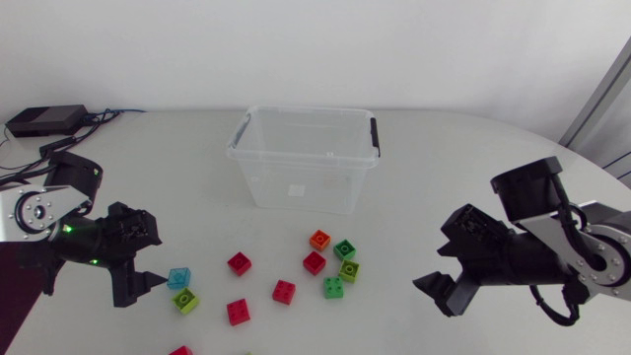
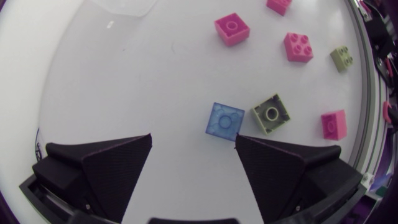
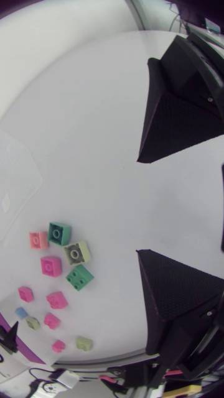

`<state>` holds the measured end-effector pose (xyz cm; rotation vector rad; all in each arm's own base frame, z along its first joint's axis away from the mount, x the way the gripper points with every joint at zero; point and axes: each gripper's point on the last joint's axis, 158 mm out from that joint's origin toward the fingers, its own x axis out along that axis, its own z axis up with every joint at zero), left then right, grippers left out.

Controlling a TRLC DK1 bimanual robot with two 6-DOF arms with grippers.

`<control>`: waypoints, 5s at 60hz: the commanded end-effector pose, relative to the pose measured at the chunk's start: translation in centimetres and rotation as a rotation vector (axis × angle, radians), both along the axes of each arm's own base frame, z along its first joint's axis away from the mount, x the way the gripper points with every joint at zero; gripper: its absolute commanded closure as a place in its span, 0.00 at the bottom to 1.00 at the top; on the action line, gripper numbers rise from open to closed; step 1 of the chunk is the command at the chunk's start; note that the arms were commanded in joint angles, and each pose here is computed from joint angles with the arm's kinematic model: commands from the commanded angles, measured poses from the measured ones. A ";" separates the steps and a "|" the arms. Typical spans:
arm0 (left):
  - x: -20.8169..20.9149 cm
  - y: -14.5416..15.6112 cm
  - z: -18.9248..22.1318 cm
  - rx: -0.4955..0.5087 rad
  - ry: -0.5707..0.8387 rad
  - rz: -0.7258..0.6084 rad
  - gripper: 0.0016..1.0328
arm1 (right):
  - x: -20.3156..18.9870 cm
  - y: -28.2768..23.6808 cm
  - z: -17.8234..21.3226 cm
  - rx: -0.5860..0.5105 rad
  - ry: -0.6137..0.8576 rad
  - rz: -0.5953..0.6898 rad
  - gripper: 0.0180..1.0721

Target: Pick up the duplo bricks and place them in the container

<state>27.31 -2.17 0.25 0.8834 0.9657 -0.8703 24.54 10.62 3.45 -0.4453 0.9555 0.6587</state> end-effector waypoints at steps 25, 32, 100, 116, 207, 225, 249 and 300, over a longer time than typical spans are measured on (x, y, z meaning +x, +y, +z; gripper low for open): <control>-4.1 -2.9 -3.9 -0.041 0.190 -0.282 0.43 | -2.0 2.4 -1.1 -0.029 0.018 0.217 0.05; -3.4 -3.4 -3.5 -0.066 0.175 -0.285 0.56 | -2.4 3.6 -1.7 -0.026 0.008 0.268 0.05; 5.8 -11.0 14.3 -0.354 -0.174 -0.108 0.63 | 3.1 11.1 -7.4 -0.066 0.111 0.315 0.44; 9.9 -15.8 18.5 -0.492 -0.259 -0.055 0.63 | 2.3 12.2 -7.9 -0.059 0.128 0.352 0.70; 2.8 -7.6 7.9 -0.137 -0.217 -0.035 0.05 | 16.9 11.8 15.6 0.204 -0.327 0.125 0.78; -3.0 -6.3 3.1 -0.083 -0.076 -0.219 0.05 | 23.0 12.8 15.3 0.210 -0.369 0.060 0.77; -7.0 -6.4 0.0 -0.018 0.094 -0.432 0.07 | 21.1 11.6 16.3 0.188 -0.401 0.046 0.09; -6.6 -6.5 -2.7 0.065 0.217 -0.394 0.64 | 5.6 11.1 -0.4 -0.006 -0.035 0.053 0.16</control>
